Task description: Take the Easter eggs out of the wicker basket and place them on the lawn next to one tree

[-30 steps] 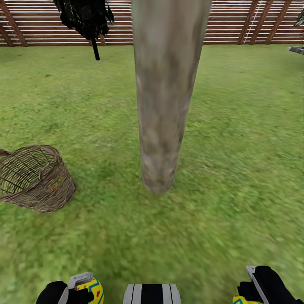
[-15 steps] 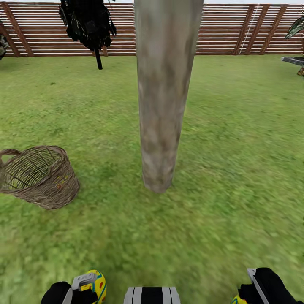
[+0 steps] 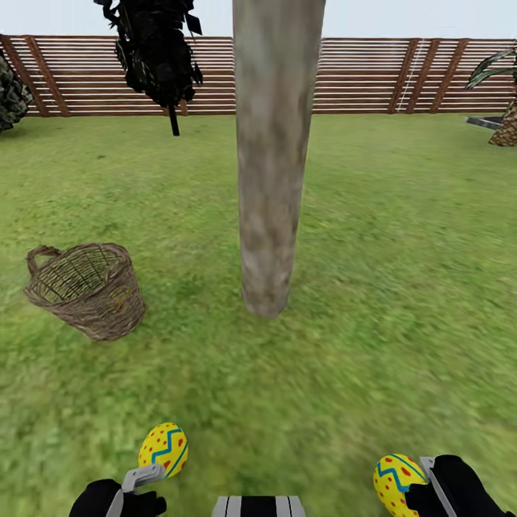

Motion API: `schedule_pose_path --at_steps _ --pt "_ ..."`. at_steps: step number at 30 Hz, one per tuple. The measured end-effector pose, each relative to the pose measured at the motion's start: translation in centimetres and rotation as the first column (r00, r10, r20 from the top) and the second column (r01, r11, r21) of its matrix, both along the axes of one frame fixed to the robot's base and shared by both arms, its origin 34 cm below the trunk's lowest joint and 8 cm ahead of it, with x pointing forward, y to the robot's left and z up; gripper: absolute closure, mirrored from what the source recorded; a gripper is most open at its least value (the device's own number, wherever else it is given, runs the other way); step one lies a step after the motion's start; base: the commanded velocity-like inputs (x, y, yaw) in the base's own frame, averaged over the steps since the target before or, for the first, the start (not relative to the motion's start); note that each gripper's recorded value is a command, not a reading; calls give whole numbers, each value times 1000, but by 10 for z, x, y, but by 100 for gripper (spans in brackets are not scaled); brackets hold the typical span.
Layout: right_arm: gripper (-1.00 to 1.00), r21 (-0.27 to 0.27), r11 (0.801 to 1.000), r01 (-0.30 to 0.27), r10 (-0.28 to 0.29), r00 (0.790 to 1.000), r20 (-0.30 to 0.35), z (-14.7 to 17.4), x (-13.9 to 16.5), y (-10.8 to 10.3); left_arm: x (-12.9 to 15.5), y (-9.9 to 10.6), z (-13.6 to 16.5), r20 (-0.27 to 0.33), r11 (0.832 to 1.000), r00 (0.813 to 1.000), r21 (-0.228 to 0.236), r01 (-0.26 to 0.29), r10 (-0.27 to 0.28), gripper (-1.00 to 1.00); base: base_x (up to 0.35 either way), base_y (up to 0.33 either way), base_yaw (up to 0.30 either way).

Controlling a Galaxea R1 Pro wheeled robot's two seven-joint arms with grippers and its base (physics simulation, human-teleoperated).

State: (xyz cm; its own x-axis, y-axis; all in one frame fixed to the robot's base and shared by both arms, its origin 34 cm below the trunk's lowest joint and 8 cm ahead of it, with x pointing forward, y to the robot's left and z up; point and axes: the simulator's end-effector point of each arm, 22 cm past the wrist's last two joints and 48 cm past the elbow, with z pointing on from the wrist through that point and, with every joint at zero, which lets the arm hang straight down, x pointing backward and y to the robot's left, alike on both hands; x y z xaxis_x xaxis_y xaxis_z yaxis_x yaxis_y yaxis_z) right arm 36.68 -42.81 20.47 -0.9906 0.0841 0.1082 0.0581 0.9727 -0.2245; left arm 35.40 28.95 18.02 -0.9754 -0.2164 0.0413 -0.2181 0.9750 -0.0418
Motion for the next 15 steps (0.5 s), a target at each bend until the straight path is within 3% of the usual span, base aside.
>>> schedule_pose_path --at_steps 8,15 --pt "-100 0 1000 1 -1 999 32 11 9 0 11 0 10 34 1000 999 -2 -1 1 -100 -36 -12 0" --pt "-100 0 1000 1 -1 998 58 20 17 0 20 -1 19 63 1000 998 -5 -1 1 -100 -277 0 0"
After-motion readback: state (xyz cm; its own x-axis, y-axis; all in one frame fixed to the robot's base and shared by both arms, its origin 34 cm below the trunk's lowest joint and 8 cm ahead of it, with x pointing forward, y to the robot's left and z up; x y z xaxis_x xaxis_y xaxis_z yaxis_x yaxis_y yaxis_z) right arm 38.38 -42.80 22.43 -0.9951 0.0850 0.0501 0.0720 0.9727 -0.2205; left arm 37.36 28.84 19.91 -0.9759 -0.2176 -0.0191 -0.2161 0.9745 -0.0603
